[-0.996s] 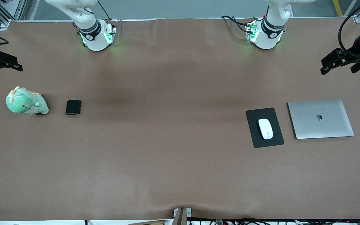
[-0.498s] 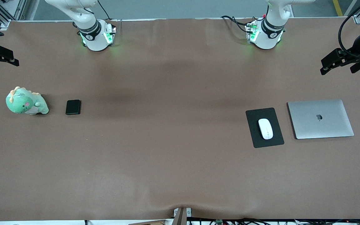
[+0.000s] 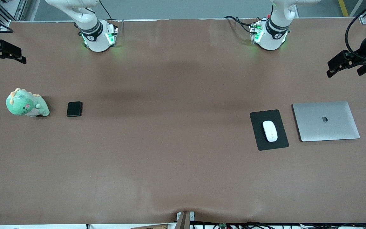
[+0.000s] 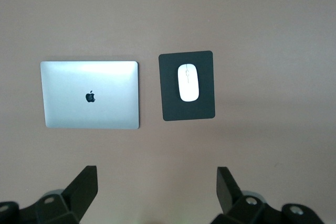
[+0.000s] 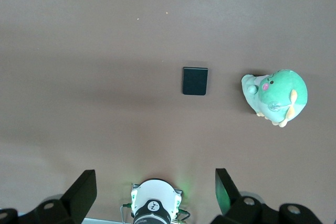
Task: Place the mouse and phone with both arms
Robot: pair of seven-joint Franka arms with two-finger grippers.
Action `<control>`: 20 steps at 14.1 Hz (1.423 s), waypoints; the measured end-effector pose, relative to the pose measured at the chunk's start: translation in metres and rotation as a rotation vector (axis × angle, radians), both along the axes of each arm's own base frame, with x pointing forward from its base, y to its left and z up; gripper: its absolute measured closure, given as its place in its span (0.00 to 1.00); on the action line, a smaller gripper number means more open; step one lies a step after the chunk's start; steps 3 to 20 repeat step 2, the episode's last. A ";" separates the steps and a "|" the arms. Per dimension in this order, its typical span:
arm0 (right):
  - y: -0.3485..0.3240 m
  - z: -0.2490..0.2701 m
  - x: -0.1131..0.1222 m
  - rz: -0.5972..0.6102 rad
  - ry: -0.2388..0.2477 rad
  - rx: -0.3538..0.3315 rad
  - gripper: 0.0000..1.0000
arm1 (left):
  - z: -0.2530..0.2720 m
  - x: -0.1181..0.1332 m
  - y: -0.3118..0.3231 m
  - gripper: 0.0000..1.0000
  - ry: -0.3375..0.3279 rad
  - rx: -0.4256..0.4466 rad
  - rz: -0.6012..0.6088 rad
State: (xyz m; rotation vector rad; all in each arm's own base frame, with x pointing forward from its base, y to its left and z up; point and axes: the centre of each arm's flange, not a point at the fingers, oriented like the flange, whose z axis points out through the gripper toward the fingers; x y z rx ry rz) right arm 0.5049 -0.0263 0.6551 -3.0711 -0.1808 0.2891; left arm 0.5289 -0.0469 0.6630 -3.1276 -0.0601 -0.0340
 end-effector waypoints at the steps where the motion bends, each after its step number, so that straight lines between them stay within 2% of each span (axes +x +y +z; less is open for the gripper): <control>1: 0.000 0.000 -0.004 -0.001 0.003 0.000 0.00 | 0.000 0.000 0.000 0.00 -0.001 0.000 0.000; 20: -0.001 -0.001 -0.006 -0.003 0.006 0.001 0.00 | 0.000 0.000 -0.001 0.00 -0.001 0.000 -0.001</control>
